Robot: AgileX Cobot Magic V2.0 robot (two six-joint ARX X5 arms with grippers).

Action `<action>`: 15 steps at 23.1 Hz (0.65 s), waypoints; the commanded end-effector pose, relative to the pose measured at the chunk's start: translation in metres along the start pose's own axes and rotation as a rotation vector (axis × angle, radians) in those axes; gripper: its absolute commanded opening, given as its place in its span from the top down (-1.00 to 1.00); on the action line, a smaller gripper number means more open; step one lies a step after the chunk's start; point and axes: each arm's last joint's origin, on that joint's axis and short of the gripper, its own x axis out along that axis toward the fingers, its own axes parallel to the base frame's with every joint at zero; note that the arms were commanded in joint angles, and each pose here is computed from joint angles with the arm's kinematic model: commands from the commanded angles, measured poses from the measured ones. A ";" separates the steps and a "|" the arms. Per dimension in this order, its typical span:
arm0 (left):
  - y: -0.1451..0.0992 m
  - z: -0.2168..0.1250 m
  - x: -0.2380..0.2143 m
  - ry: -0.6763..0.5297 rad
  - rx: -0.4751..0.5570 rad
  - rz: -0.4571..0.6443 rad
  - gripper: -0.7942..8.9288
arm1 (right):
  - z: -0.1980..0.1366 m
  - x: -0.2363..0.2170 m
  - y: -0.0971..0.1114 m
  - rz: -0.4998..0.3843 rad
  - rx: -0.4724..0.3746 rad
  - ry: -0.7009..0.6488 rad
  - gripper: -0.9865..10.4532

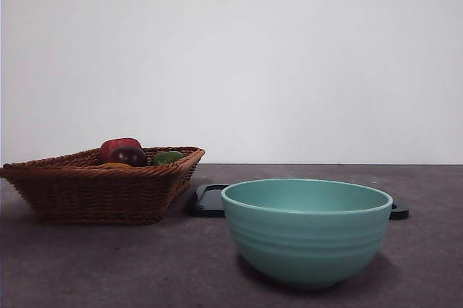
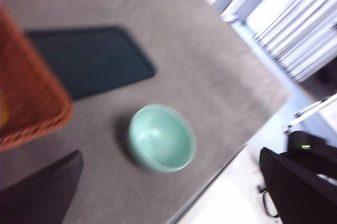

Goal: Pick up the wifruite, put it on the bowl, pick up the plate, put it on desk

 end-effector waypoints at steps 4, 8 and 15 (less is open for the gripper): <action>0.013 0.021 0.019 0.094 -0.007 0.107 -0.55 | 0.004 -0.004 0.002 0.008 -0.010 -0.023 -0.15; 0.025 0.038 0.034 0.154 -0.051 0.227 -0.51 | 0.004 -0.004 0.002 0.008 -0.010 -0.023 -0.15; 0.048 0.078 0.075 0.283 -0.082 0.363 -0.51 | 0.004 -0.004 0.002 0.008 -0.010 -0.023 -0.15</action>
